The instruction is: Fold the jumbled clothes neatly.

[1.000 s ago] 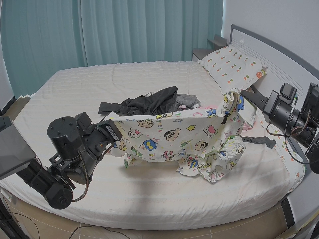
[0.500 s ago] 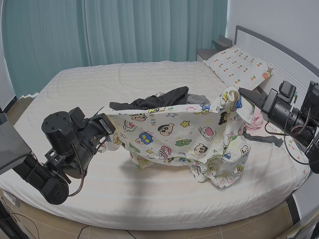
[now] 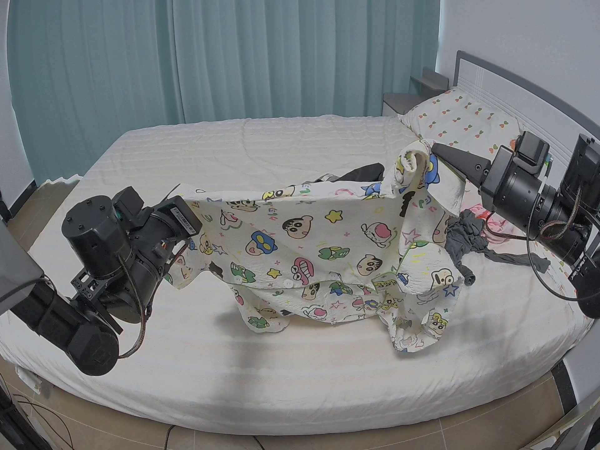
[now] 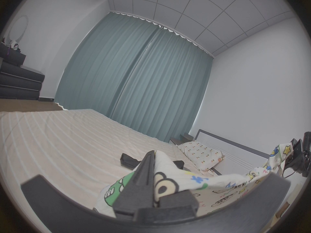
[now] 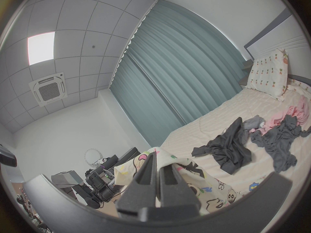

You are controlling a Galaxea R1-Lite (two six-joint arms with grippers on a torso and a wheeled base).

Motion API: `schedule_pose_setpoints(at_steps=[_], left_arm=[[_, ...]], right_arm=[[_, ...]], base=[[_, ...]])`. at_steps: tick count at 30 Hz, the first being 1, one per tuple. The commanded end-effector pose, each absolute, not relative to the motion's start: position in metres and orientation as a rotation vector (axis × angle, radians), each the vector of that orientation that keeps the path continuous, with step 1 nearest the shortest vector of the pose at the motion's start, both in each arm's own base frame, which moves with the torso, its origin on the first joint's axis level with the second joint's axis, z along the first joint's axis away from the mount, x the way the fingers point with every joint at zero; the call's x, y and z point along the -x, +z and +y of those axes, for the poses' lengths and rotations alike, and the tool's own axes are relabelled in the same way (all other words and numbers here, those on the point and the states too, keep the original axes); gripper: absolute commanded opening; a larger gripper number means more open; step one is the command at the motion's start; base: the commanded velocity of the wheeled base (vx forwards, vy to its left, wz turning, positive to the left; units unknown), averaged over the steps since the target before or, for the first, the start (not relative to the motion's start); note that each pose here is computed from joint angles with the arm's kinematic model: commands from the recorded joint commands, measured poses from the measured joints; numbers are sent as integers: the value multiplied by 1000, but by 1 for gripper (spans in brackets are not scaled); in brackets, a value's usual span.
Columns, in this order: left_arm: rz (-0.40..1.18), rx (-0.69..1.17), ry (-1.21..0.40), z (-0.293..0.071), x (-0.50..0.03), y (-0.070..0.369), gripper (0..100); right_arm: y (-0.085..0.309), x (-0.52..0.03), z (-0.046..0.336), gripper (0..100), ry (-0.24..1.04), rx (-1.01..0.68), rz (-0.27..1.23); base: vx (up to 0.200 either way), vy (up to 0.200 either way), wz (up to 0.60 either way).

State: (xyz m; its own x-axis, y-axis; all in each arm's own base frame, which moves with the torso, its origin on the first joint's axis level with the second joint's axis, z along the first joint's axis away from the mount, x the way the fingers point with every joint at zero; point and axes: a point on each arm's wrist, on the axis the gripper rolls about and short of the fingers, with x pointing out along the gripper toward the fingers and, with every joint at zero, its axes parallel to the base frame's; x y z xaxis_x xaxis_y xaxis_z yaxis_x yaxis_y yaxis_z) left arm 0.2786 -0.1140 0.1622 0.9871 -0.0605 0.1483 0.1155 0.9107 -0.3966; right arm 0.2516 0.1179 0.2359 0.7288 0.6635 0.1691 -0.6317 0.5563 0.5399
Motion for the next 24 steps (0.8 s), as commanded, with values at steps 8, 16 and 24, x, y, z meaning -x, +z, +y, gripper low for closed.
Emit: schedule_pose_setpoints(at_steps=[8,16,24], left_arm=[[-156,413,-61,-104,-281,167,0],[-168,415,-49,-100,-283,169,0],[-174,415,-39,-97,-282,171,0]], right_arm=[[227,-258,133,0,791,-610,95],[230,-260,142,0,819,-609,93],[229,-261,148,0,833,-607,95]], base=[[0,200,0],[0,200,0],[0,200,0]])
